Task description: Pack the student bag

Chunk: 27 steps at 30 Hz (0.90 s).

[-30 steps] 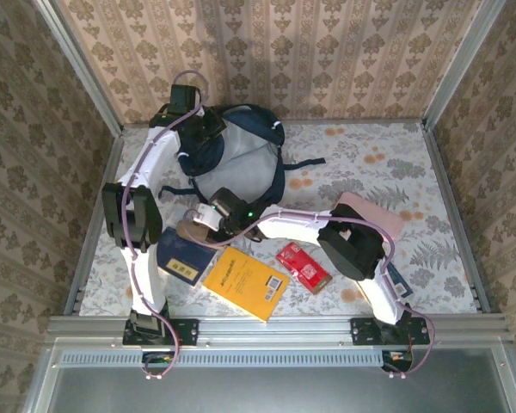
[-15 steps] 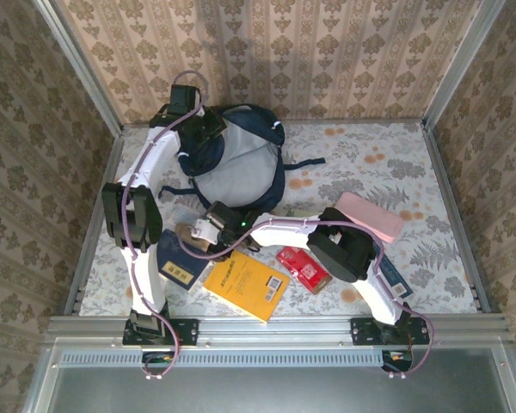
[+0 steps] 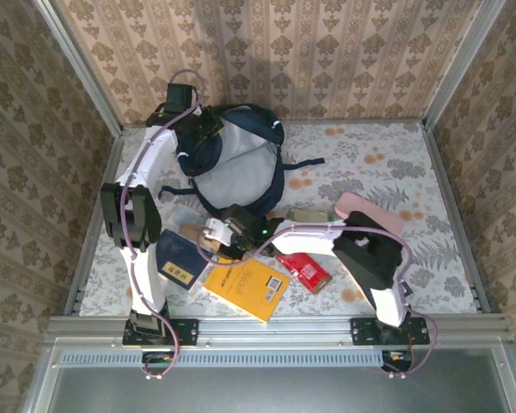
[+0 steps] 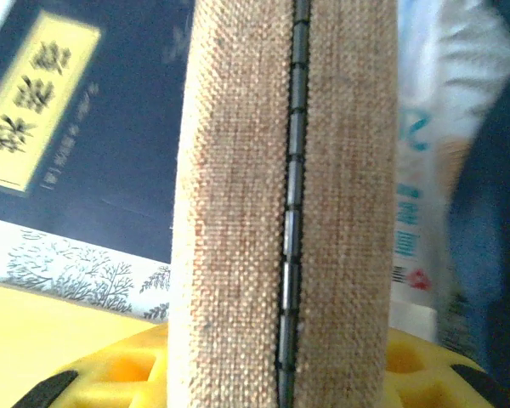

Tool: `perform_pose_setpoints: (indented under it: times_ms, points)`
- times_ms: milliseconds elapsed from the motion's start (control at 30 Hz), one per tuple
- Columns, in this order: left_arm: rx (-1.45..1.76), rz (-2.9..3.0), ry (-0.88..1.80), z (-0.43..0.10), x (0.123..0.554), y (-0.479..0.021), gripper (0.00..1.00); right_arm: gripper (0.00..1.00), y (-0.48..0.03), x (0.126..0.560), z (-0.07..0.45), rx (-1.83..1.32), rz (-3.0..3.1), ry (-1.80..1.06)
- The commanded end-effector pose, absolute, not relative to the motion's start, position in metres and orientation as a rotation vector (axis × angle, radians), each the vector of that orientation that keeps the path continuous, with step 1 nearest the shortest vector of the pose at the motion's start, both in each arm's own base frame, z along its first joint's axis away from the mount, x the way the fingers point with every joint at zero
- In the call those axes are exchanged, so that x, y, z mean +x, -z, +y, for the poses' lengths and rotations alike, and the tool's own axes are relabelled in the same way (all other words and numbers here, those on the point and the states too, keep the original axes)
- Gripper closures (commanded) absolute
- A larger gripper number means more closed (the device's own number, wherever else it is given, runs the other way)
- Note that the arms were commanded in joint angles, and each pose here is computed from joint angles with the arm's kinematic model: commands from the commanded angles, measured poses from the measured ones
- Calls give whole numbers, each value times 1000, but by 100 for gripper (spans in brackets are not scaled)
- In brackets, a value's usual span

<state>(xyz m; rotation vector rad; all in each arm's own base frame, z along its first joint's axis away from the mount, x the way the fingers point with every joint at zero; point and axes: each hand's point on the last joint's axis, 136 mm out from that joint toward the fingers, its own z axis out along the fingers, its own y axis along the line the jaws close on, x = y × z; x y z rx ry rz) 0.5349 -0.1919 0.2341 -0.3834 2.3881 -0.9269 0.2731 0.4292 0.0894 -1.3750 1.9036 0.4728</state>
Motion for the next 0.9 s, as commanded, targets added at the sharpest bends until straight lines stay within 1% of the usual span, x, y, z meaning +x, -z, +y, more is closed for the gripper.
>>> perform_pose_setpoints:
  times_ms: [0, 67, 133, 233, 333, 500, 633, 767, 867]
  points:
    - [-392, 2247, 912, -175, 542, -293, 100, 89, -154, 294, 419, -1111, 1805, -550]
    - [-386, 2225, 903, -173, 539, -305, 100, 93, -156, 297, 404, -1011, 1847, -577]
    - [-381, 2202, 892, -169, 533, -318, 100, 100, -148, 300, 389, -922, 1913, -565]
    - [-357, 2164, 886, -168, 522, -338, 100, 100, -127, 307, 370, -829, 2014, -511]
    - [-313, 2132, 859, -170, 505, -359, 100, 100, -117, 321, 352, -728, 2080, -463]
    - [-263, 2085, 820, -171, 475, -384, 100, 100, -111, 348, 321, -567, 2160, -400]
    - [-197, 2054, 751, -176, 453, -402, 100, 100, -116, 374, 290, -431, 2212, -346]
    - [-64, 2034, 656, -190, 441, -413, 100, 100, -133, 385, 289, -404, 2223, -400]
    - [57, 2029, 630, -201, 439, -413, 100, 100, -148, 383, 309, -435, 2298, -563]
